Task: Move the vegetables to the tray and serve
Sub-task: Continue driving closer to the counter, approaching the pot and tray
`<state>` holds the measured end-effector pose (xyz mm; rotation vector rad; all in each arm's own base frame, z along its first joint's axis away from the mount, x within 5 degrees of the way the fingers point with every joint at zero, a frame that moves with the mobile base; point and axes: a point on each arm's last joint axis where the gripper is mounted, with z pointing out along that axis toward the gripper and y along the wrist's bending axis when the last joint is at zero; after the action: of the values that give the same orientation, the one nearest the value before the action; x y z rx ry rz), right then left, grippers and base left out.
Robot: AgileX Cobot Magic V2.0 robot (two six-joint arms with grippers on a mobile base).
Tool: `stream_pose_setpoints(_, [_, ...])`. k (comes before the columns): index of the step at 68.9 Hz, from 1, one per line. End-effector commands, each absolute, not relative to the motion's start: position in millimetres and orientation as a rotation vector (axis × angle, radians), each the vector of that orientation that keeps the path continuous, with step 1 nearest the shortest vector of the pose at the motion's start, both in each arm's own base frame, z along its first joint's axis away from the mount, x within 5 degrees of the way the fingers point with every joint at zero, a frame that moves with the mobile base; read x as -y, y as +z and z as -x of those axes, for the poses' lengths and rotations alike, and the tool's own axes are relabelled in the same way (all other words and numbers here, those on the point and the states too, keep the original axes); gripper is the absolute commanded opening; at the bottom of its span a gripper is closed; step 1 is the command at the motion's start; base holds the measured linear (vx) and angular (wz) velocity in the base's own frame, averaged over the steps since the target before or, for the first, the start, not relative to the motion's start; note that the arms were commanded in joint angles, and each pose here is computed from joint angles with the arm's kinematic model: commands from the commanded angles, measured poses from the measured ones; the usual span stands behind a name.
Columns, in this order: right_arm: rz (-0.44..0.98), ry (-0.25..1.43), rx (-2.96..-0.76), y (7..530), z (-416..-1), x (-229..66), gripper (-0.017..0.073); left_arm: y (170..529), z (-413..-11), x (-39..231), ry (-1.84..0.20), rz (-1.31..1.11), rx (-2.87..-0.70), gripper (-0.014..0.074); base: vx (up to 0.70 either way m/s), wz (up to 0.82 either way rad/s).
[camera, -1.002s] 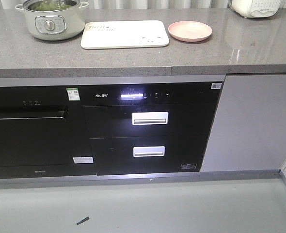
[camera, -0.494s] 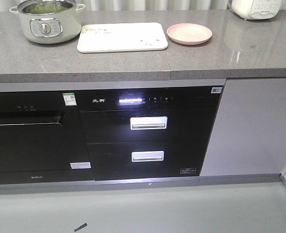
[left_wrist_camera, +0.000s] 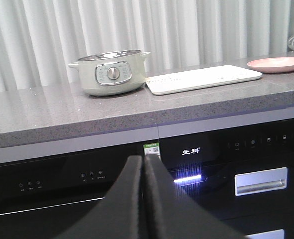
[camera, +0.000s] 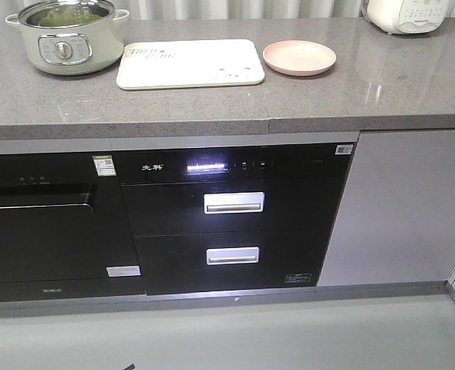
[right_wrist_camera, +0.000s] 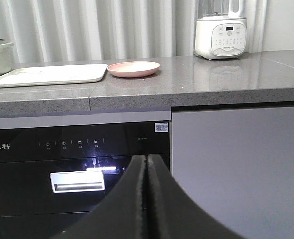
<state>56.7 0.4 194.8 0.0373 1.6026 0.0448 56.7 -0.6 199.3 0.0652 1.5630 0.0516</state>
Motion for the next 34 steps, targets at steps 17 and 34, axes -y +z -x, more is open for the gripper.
stream_pose_setpoints(17, [-0.033, 0.034, -1.531, 199.5, -56.7, 0.0, -0.0003, 202.7, -55.7, 0.2, 0.055, -0.056, -1.491, -0.0006, 0.05, -0.01])
stream_pose_setpoints(34, [-0.033, 0.034, -1.531, 199.5, -56.7, 0.0, -0.0003, 202.7, -55.7, 0.2, 0.055, -0.056, -1.491, -0.0006, 0.05, 0.00])
